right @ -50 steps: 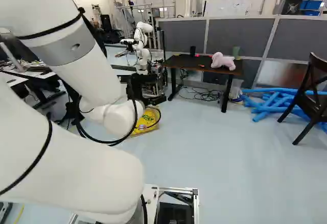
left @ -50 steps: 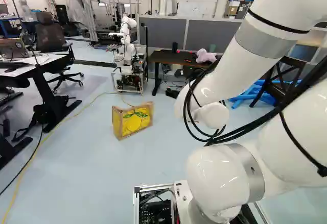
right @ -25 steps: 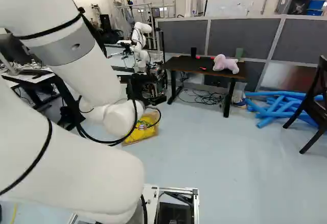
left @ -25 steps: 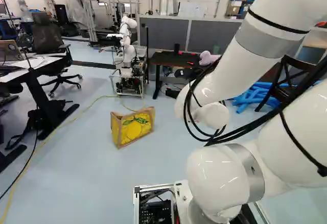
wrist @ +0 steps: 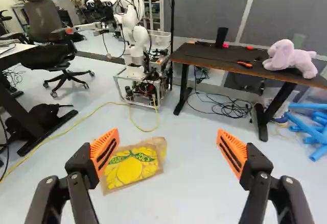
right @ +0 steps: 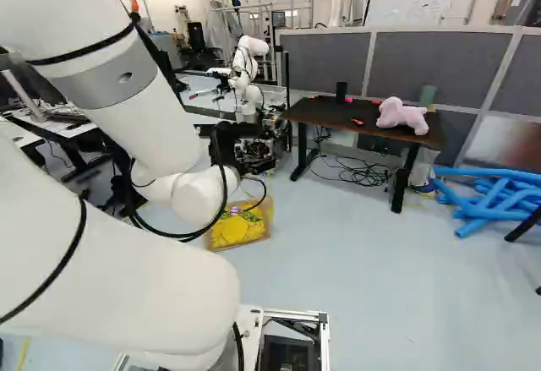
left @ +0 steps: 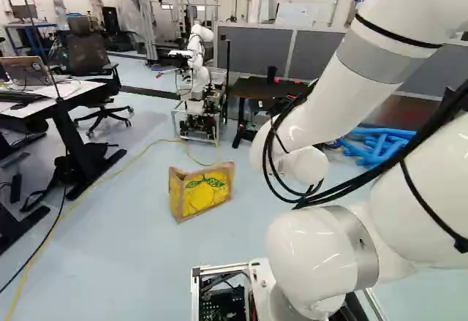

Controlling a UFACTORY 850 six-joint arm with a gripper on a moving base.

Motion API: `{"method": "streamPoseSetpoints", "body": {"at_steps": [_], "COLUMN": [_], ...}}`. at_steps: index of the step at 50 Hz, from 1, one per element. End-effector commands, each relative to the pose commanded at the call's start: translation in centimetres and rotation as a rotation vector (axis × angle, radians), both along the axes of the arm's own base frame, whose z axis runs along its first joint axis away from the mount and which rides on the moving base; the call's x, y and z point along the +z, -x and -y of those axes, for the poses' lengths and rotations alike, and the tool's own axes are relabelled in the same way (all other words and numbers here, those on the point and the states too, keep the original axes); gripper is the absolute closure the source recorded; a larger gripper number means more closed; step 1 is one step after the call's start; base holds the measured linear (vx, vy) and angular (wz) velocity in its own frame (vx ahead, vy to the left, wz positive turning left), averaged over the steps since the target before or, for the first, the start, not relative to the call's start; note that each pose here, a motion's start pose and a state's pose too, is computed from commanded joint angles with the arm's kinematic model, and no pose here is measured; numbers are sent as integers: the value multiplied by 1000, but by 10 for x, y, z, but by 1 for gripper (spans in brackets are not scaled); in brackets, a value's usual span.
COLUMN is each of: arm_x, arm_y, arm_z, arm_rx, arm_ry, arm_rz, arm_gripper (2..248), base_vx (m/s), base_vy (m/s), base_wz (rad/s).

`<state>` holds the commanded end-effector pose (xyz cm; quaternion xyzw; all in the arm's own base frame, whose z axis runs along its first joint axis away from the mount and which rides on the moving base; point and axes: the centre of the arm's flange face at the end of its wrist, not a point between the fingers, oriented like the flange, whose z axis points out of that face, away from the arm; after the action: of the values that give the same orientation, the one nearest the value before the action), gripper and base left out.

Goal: Pick up the bag on the ground and place it on the table

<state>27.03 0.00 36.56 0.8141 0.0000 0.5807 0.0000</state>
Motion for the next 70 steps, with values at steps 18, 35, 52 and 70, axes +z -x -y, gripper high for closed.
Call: {"method": "streamPoseSetpoints", "body": {"at_steps": [18, 35, 52, 70], "arm_x": [0, 0, 0, 3], "arm_y": [0, 0, 0, -24], "arm_z": [0, 0, 0, 0], "arm_rx": [0, 0, 0, 1], "arm_ry": [0, 0, 0, 0], "arm_rz": [0, 0, 0, -10], "arm_gripper": [3, 3, 3, 3], "base_vx": [240, 228, 205, 59], "base_vy": [49, 48, 8, 2], "base_wz": [208, 202, 15, -2]}}
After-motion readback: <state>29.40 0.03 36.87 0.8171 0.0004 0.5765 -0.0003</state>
